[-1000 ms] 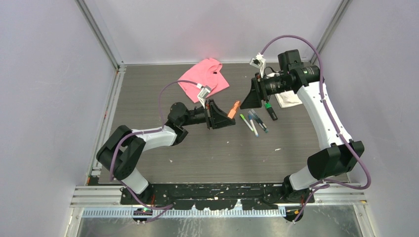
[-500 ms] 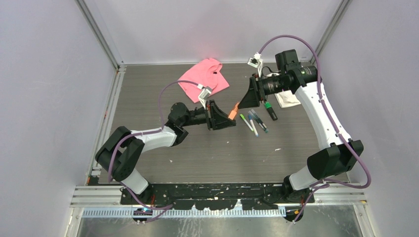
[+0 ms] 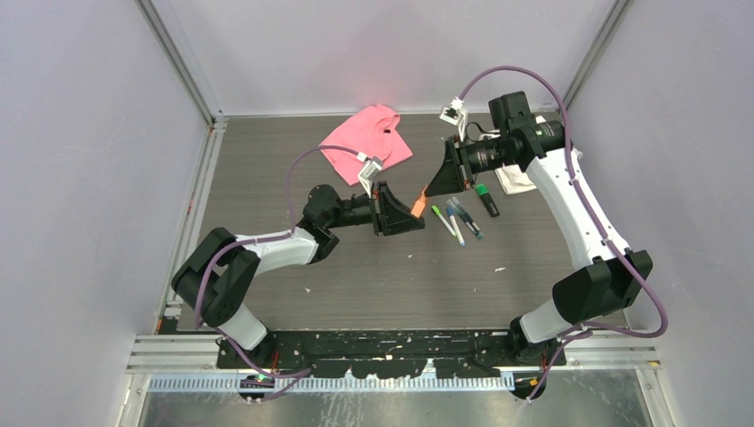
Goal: Insert the pens into the pen caps
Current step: Press the pen cap onto the pen, then place the pen at the center of the board.
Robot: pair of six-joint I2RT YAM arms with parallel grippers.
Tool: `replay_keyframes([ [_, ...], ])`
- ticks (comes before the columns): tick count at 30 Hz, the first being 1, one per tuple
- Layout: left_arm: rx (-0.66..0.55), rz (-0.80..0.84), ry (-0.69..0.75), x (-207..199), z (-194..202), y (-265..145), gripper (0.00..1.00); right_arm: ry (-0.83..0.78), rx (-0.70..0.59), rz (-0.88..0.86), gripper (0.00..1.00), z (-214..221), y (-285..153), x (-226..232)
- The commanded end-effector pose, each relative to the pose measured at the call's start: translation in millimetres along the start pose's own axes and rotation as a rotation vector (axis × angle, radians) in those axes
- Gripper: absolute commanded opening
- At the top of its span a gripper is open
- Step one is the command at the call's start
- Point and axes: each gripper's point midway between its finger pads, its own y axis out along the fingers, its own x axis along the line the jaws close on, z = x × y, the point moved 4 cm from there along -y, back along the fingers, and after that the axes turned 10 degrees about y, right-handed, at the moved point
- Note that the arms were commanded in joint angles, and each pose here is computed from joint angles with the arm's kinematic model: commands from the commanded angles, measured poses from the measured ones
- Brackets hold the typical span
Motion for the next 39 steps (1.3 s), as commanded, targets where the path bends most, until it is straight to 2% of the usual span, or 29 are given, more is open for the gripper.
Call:
replay_keyframes([
  [1, -0.085, 0.014, 0.105, -13, -29, 4, 0.0, 0.001, 0.047, -0.027, 0.01, 11, 7, 8],
  [6, -0.127, -0.041, 0.144, -7, -41, 2, 0.01, 0.021, 0.14, -0.033, 0.01, 37, 20, 4],
  [12, -0.234, -0.103, 0.193, 1, -73, -10, 0.01, 0.069, 0.253, -0.028, 0.01, 79, 39, -7],
  [23, -0.377, -0.05, 0.211, -1, -116, -17, 0.01, 0.154, 0.38, -0.036, 0.01, 120, 56, -18],
  [27, -0.343, -0.043, 0.21, 3, -112, -12, 0.0, 0.192, 0.365, -0.058, 0.01, 115, 61, -20],
  [32, -0.184, -0.059, 0.185, 9, -74, -10, 0.01, 0.208, 0.275, -0.086, 0.02, 89, 52, -23],
  [33, -0.157, -0.054, 0.17, 10, -66, -11, 0.01, 0.207, 0.26, -0.091, 0.09, 85, 48, -24],
  [36, -0.088, -0.069, 0.094, 19, -33, -19, 0.0, 0.182, 0.22, -0.078, 0.52, 71, 31, -29],
  [37, -0.073, -0.084, 0.073, 22, -23, -22, 0.01, 0.178, 0.185, -0.069, 0.59, 64, 22, -33],
  [39, -0.051, -0.125, 0.034, 29, -2, -30, 0.01, 0.171, 0.125, -0.066, 0.66, 53, 9, -35],
])
